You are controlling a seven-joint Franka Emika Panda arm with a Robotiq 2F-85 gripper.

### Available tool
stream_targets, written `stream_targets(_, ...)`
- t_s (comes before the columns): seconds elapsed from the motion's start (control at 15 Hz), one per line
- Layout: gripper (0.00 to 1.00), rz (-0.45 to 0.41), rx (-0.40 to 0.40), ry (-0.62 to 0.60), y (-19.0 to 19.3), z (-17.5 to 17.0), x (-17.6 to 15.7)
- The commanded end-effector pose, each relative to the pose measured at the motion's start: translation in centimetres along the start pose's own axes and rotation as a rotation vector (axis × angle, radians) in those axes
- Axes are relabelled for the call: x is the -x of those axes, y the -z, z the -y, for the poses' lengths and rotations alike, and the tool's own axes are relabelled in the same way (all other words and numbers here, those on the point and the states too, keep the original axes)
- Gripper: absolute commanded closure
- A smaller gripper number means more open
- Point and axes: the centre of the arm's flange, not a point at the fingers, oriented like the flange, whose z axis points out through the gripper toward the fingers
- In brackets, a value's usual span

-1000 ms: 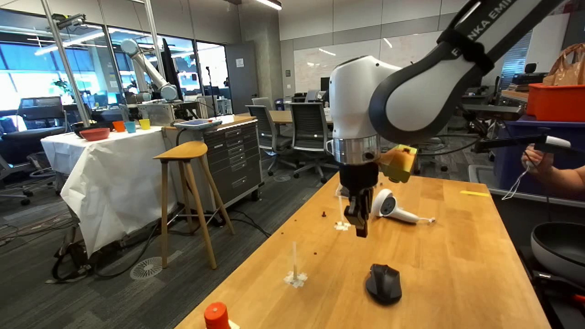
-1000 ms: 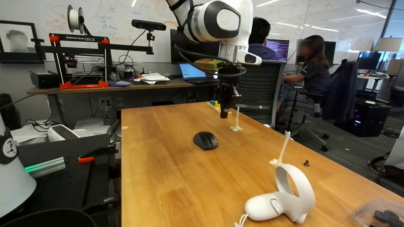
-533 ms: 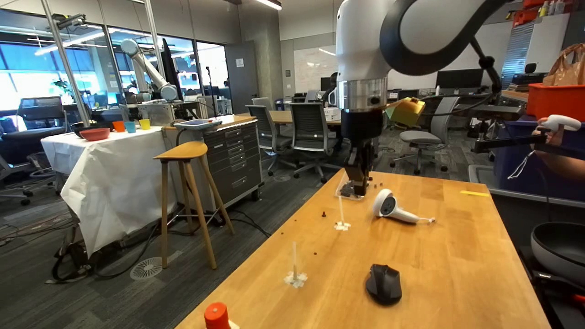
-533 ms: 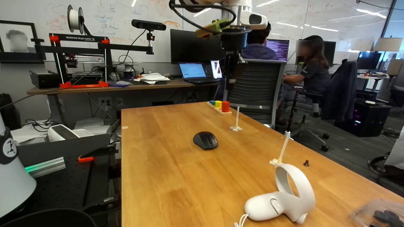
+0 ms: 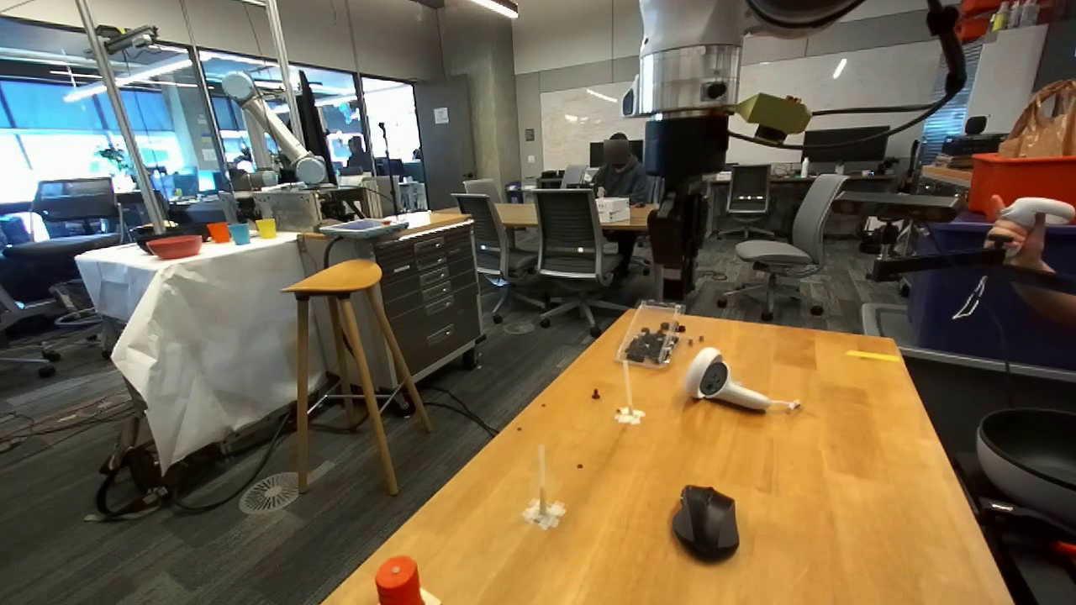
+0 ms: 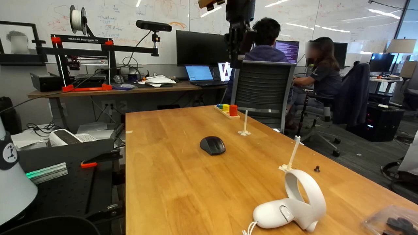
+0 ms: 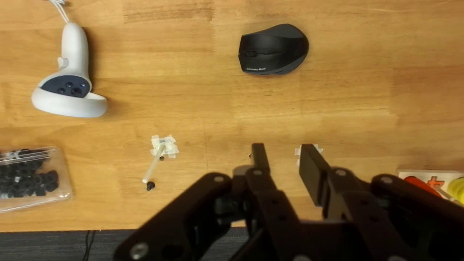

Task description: Left click the mouse

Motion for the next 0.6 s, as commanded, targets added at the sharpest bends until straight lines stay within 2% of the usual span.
stream_targets(0.0, 0.39, 0.019, -0.031, -0.003, 2.6, -1.1, 0.8)
stream_targets(0.33, 0.02, 0.040, -0.023, -0.018, 4.3, -2.3, 2.0)
stream_targets(0.53, 0.00, 0.061, -0.023, -0.009, 4.9, -2.8, 2.9)
